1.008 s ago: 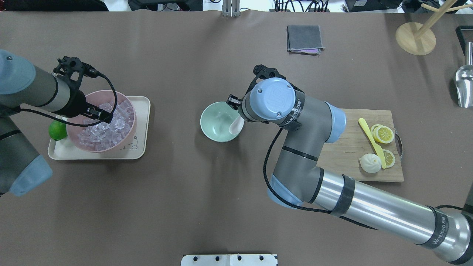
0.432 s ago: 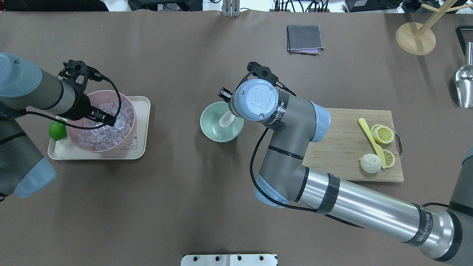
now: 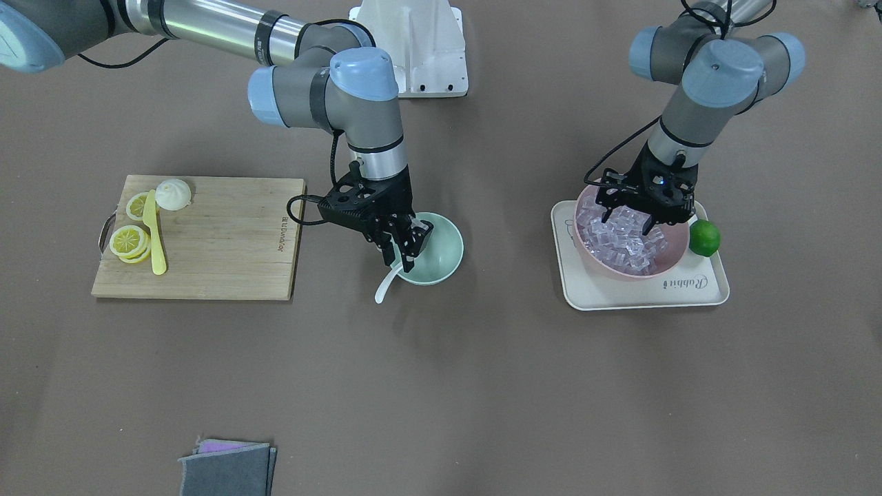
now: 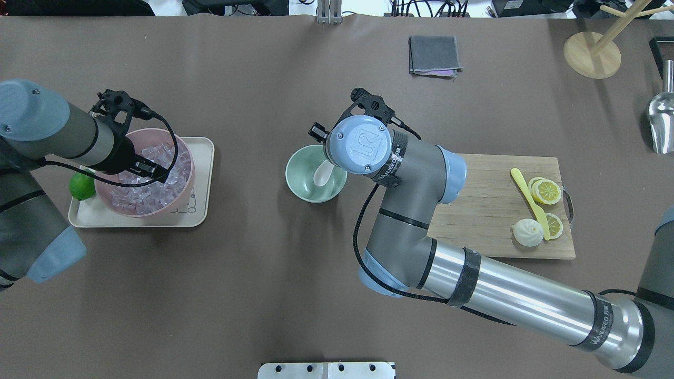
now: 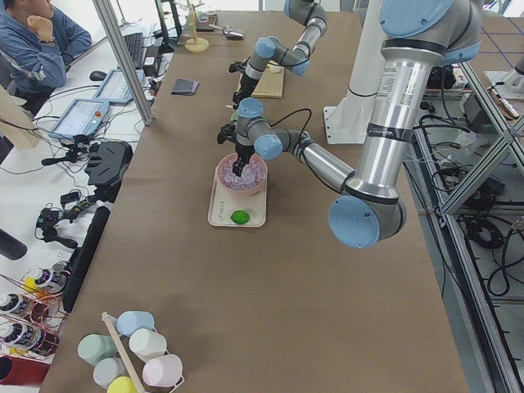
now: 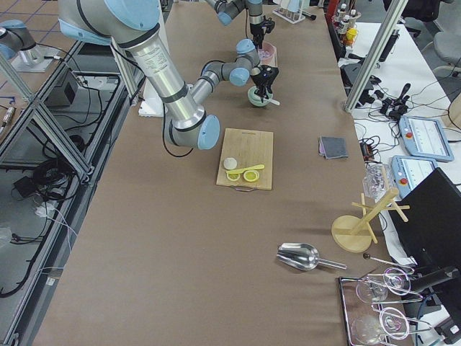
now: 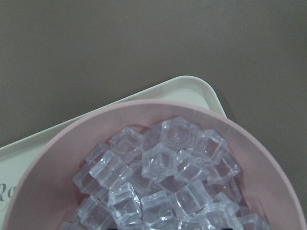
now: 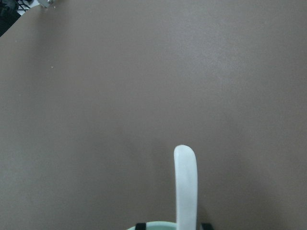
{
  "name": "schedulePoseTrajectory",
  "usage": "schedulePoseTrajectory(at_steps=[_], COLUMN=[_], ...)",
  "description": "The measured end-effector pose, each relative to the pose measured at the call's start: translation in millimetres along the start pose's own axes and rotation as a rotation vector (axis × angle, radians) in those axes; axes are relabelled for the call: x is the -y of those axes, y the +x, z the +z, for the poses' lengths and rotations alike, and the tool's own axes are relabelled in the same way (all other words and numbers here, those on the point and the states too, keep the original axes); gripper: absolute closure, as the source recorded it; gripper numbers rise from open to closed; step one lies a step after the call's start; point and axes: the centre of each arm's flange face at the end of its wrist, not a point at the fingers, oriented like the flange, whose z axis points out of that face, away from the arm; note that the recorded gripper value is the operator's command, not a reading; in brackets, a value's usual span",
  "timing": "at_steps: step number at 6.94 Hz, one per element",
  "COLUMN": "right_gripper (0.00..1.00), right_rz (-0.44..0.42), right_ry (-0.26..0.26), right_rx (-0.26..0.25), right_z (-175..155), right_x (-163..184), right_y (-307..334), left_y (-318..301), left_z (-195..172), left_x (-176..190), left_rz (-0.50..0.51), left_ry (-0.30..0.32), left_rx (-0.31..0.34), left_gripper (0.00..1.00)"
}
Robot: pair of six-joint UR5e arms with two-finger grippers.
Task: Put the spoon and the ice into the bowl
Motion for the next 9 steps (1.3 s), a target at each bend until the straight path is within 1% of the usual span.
schedulePoseTrajectory(at_steps=[1,2,3,5,7,8,9], right_gripper=[0.0,0.0,0.0,0.0,0.0,0.0,0.0], right_rz=[-0.001,-0.003,-0.005,-0.006,-0.007,-0.018,-0.067], right_ry=[0.0,0.0,0.002,-0.001,-0.021,-0.04,-0.061], right_rx=[0.004,0.008,0.011,0.014,0.019,0.016,0.0], right_z=[-2,-4,-5,-8,-16,-27,-45], right_x=[2,5,9,14,20,34,60], right_y=[-1,-3,-4,-6,-7,-1,24], left_y=[-1,-3,-4,-5,-3,6,29], left_z=[2,3,3,2,-5,-16,-28], left_x=[0,-1,-2,-4,-4,0,17], left_rz=[0.0,-0.001,-0.003,-0.004,-0.002,0.003,-0.008], left_ry=[-0.003,-0.006,-0.007,-0.009,-0.005,0.008,0.018], left_rx=[0.002,0.004,0.006,0.006,-0.006,-0.027,-0.055], left_gripper=[0.52,0.84,1.0,1.0,1.0,1.0,1.0])
